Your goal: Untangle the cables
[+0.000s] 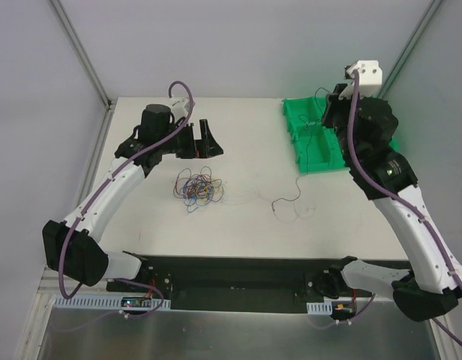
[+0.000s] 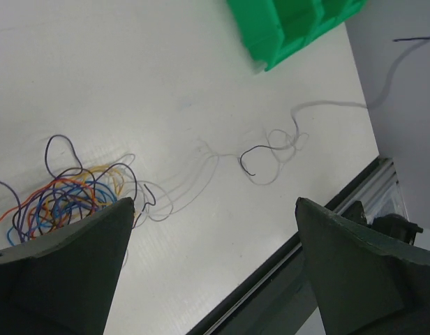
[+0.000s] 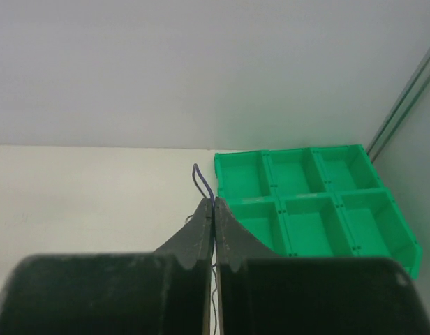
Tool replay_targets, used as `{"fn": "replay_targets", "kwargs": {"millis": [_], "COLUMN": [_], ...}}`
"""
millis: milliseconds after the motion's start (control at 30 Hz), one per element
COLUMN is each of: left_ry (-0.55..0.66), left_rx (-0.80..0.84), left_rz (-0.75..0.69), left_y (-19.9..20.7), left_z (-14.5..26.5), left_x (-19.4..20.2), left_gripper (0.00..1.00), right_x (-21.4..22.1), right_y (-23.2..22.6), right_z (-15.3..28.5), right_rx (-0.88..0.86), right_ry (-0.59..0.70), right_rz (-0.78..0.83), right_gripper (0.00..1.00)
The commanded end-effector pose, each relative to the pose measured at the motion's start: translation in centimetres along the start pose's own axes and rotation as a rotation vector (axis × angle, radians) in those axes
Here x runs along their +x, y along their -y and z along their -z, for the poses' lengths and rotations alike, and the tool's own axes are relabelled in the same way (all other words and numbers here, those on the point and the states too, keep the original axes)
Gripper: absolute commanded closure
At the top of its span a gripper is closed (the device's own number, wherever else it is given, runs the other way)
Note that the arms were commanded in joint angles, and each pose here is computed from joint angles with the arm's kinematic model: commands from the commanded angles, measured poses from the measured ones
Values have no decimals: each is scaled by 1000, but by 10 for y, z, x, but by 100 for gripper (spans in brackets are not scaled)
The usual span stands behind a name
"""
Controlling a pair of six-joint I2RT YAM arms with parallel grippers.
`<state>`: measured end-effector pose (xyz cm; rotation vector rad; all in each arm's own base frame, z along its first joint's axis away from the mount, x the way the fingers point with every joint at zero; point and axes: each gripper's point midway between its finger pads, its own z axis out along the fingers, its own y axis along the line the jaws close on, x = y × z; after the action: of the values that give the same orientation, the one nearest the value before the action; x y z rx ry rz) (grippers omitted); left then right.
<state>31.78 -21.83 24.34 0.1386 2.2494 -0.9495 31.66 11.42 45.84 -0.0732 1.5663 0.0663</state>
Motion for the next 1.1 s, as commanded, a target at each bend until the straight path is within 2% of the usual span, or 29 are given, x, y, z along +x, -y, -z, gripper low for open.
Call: {"fn": "replay_targets", "kwargs": {"millis": [0, 300, 600, 800, 1067], "left_ry": [-28, -115, -126, -130, -131], "left_rx": [130, 203, 194, 191, 185], "left_rz": [-97, -78, -83, -81, -81], "left_y": [28, 31, 25, 23, 21], "left_z": [12, -3, -2, -2, -3], "left_x": [-10, 0, 10, 12, 13], "left_gripper": [1, 2, 2, 2, 2], "right_x": [-50, -72, -21, 1, 9], "right_y": [24, 49, 71, 71, 71], "right_z": [-11, -50, -112, -125, -133], "right_rx": [8, 33, 35, 17, -20], "right_ry": [84, 123, 15, -24, -39], "right_rz": [-139, -168, -251, -250, -237], "right_gripper": [100, 100, 100, 100, 100]}}
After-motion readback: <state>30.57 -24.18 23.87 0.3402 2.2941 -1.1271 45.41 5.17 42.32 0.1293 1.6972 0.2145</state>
